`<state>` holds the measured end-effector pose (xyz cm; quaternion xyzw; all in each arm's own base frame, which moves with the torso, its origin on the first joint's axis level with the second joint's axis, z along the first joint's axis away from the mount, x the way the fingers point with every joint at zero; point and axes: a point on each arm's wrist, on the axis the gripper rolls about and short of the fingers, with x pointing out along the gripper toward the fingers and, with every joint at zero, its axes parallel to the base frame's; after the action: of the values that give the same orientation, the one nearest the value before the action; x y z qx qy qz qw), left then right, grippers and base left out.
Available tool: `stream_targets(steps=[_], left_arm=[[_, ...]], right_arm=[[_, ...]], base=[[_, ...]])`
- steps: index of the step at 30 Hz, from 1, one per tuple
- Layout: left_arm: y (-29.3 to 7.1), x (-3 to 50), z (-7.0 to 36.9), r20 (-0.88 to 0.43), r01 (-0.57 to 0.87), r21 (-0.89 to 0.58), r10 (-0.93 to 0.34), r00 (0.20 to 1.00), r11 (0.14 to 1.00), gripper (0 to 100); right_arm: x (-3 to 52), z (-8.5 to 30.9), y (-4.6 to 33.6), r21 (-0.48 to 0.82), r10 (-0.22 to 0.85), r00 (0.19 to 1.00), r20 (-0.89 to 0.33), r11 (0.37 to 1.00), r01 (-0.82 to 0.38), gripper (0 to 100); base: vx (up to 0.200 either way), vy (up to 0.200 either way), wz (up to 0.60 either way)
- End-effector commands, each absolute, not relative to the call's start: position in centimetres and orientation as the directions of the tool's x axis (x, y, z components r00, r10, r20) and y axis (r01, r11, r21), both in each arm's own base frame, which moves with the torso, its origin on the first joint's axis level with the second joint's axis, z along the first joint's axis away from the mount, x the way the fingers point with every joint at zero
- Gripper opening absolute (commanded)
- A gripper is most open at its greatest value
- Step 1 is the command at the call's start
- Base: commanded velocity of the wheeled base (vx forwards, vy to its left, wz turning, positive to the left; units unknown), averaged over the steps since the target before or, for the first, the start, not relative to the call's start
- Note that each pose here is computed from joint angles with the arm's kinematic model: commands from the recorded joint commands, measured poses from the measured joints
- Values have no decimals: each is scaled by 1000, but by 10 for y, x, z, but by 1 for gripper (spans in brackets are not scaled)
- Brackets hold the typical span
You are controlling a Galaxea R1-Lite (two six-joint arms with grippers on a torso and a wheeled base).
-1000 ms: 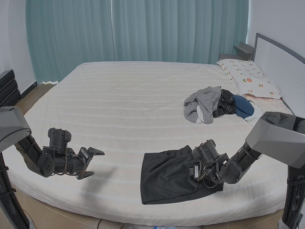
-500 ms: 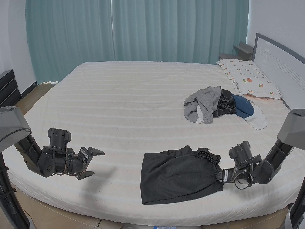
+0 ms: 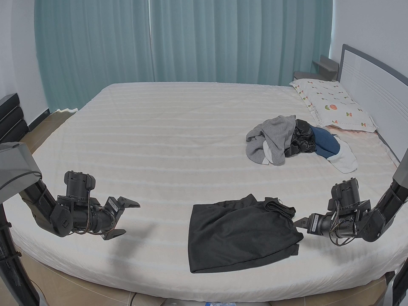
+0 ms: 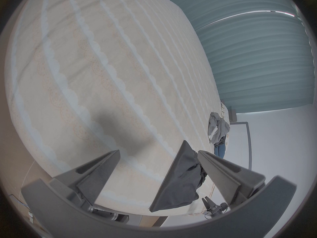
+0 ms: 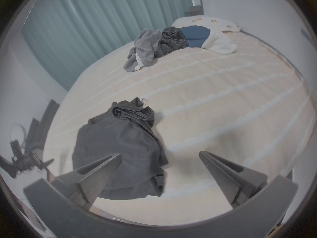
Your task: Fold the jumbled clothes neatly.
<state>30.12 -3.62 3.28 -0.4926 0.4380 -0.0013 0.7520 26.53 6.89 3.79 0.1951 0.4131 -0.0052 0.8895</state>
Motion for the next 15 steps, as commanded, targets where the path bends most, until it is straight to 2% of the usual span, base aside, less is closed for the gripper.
stream_targets(steps=[1, 9, 10, 15], left_arm=[[-36, 301, 33, -658, -430, -742, -433, 617, 515, 100], [-36, 301, 33, -658, -430, -742, -433, 617, 515, 100], [-36, 301, 33, -658, -430, -742, -433, 617, 515, 100], [-36, 301, 33, -658, -430, -742, -433, 617, 515, 100]], right_arm=[[277, 30, 73, 409, 214, 632, -745, 895, 180, 100], [280, -5, 75, 396, 226, 538, -812, 891, 223, 100], [280, -6, 74, 393, 223, 532, -817, 891, 229, 0], [277, -1, 68, 385, 208, 543, -814, 892, 235, 0]], base=[[0, 0, 0], [0, 0, 0], [0, 0, 0], [0, 0, 0]])
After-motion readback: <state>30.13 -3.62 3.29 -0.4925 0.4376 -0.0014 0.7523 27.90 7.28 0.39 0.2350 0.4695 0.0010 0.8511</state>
